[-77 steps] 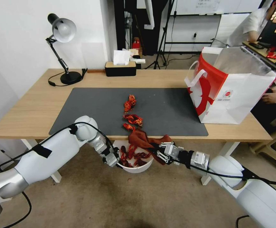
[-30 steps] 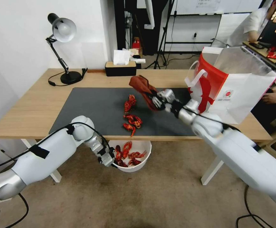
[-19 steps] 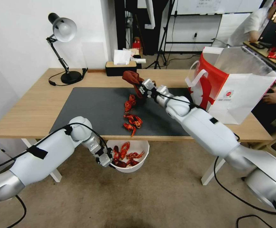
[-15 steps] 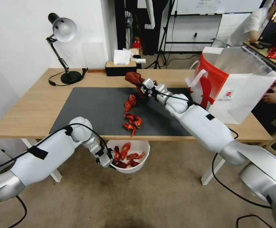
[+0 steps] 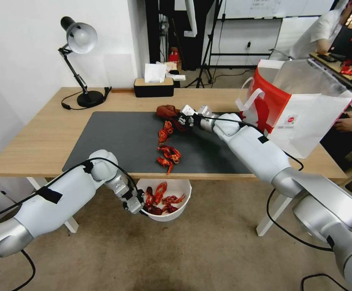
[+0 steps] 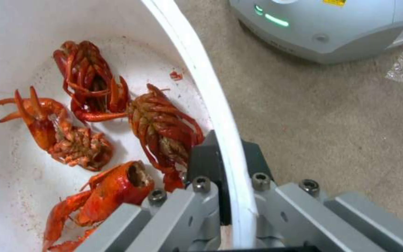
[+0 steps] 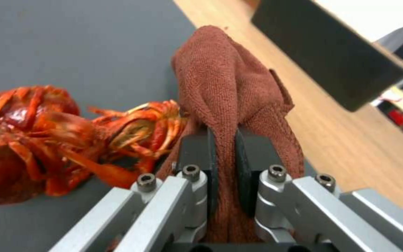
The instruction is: Sweep shrimp from table into container with towel, then put container into takeout bag.
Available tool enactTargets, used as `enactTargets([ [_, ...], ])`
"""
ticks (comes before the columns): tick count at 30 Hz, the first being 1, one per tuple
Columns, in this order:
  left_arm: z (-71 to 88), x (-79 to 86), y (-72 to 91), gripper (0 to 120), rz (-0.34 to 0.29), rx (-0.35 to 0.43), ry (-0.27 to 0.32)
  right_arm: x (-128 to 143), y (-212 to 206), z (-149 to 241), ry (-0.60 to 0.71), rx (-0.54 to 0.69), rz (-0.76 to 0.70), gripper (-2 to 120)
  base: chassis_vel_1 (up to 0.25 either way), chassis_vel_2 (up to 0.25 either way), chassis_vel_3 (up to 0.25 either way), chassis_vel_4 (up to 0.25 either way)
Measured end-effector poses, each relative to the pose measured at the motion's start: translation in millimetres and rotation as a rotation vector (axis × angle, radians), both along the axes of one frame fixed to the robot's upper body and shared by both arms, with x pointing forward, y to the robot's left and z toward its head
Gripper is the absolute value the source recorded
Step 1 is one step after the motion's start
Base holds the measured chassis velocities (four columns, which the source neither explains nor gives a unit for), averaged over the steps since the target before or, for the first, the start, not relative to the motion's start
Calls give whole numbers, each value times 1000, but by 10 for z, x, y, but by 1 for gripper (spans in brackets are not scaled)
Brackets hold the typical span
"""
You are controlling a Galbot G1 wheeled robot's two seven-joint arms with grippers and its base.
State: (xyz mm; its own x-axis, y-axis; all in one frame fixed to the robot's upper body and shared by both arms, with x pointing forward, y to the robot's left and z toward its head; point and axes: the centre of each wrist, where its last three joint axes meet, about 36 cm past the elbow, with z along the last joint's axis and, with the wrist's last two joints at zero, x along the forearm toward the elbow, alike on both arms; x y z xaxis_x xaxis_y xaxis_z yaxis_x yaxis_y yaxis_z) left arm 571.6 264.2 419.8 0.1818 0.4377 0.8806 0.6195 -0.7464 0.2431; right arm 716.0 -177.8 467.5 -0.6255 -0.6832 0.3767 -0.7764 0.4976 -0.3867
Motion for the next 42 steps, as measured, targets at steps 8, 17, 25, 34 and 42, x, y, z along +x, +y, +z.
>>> enactTargets([
  [8, 4, -35, 35, 0, 2, -1, -1, 35, -15, -50, 36, -14, 80, 7, 0, 0, 0, 0],
  [17, 54, -12, 20, 0, 4, -8, -12, 20, -241, -49, 15, 6, 210, 7, 0, 0, 0, 0],
  [25, 52, -8, 15, 0, 6, -9, -12, -78, -332, -84, 44, 38, 273, 7, 0, 0, 0, 0],
  [34, 60, -22, 67, 0, 13, -5, -13, -262, -379, -122, 68, 49, 349, 7, 0, 0, 0, 0],
  [42, 41, -39, 76, 0, 15, -6, -8, -409, -394, -182, 77, 65, 374, 7, 0, 0, 0, 0],
])
